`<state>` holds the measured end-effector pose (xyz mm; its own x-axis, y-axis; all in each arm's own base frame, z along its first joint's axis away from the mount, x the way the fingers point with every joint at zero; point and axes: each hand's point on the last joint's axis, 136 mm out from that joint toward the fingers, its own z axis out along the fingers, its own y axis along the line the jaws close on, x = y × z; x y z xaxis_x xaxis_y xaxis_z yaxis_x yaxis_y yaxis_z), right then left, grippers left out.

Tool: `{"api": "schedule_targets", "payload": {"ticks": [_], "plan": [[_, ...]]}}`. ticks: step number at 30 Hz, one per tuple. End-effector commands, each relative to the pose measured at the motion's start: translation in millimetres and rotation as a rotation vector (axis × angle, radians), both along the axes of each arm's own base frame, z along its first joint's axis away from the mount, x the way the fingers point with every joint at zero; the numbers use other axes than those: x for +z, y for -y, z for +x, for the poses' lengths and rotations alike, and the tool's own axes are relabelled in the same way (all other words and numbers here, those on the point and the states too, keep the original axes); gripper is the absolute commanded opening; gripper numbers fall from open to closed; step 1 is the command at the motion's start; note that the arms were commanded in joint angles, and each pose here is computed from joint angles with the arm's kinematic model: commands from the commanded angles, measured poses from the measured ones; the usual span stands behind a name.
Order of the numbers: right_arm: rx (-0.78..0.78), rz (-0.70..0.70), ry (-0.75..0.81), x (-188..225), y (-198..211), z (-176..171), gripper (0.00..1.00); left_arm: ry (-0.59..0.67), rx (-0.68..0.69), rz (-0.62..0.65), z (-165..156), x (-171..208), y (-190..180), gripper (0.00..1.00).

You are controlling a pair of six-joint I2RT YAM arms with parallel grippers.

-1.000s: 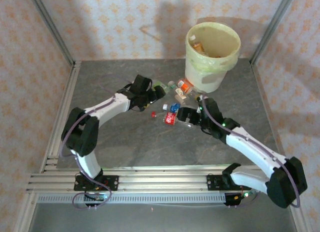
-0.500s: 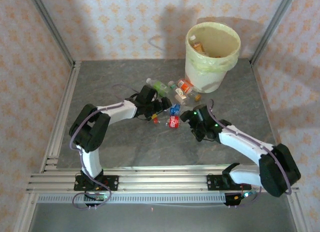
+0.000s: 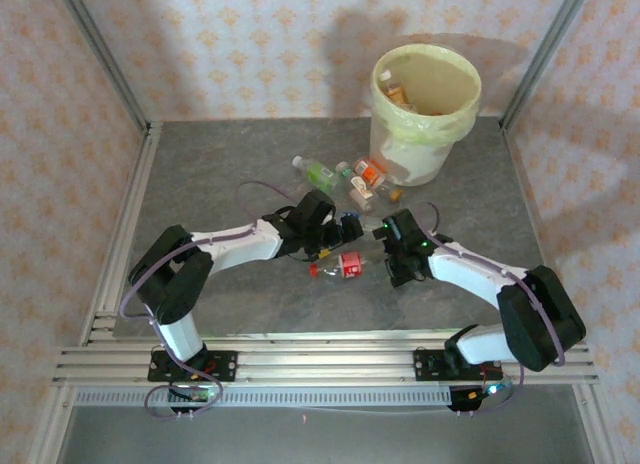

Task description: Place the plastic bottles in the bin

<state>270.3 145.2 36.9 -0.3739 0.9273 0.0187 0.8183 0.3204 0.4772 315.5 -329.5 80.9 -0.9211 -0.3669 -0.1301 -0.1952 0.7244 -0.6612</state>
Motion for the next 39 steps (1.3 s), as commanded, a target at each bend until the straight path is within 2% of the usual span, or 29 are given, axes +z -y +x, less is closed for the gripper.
{"api": "schedule_targets", "payload": {"ticks": [1, 7, 12, 17, 20, 24, 29, 34, 39], "plan": [[-0.035, -0.028, -0.032, -18.1, 8.2, -4.8, 0.91, -0.024, 0.009, -0.004, 3.2, -7.6, 6.3, 1.0], [-0.034, -0.026, -0.029, -29.6, 12.1, -11.3, 0.72, -0.003, -0.018, 0.016, 6.4, -1.8, 10.3, 1.0], [0.027, -0.07, -0.013, -27.6, 17.9, -16.9, 0.61, 0.009, -0.012, 0.029, 5.1, -0.4, 5.0, 1.0], [0.249, -0.166, 0.112, -0.3, 14.7, -6.4, 0.52, 0.044, -0.04, 0.036, 8.8, 9.4, 7.9, 1.0], [0.396, -0.258, 0.155, 14.9, 15.7, -3.8, 0.49, 0.074, -0.049, 0.035, 13.9, 18.4, 10.2, 1.0], [0.488, -0.309, 0.256, 36.1, 14.1, 1.8, 0.44, 0.105, -0.062, 0.048, 18.1, 29.4, 11.3, 1.0], [0.516, -0.362, 0.404, 71.7, 15.7, 13.5, 0.41, 0.122, -0.019, 0.093, 21.5, 32.2, -0.4, 1.0], [0.579, -0.48, 0.5, 110.1, 21.4, 22.9, 0.4, 0.092, 0.065, 0.156, 21.4, 27.2, -19.3, 1.0], [0.545, -0.57, 0.661, 174.6, 25.5, 41.3, 0.39, 0.077, 0.115, 0.212, 20.6, 23.4, -35.7, 1.0]]}}
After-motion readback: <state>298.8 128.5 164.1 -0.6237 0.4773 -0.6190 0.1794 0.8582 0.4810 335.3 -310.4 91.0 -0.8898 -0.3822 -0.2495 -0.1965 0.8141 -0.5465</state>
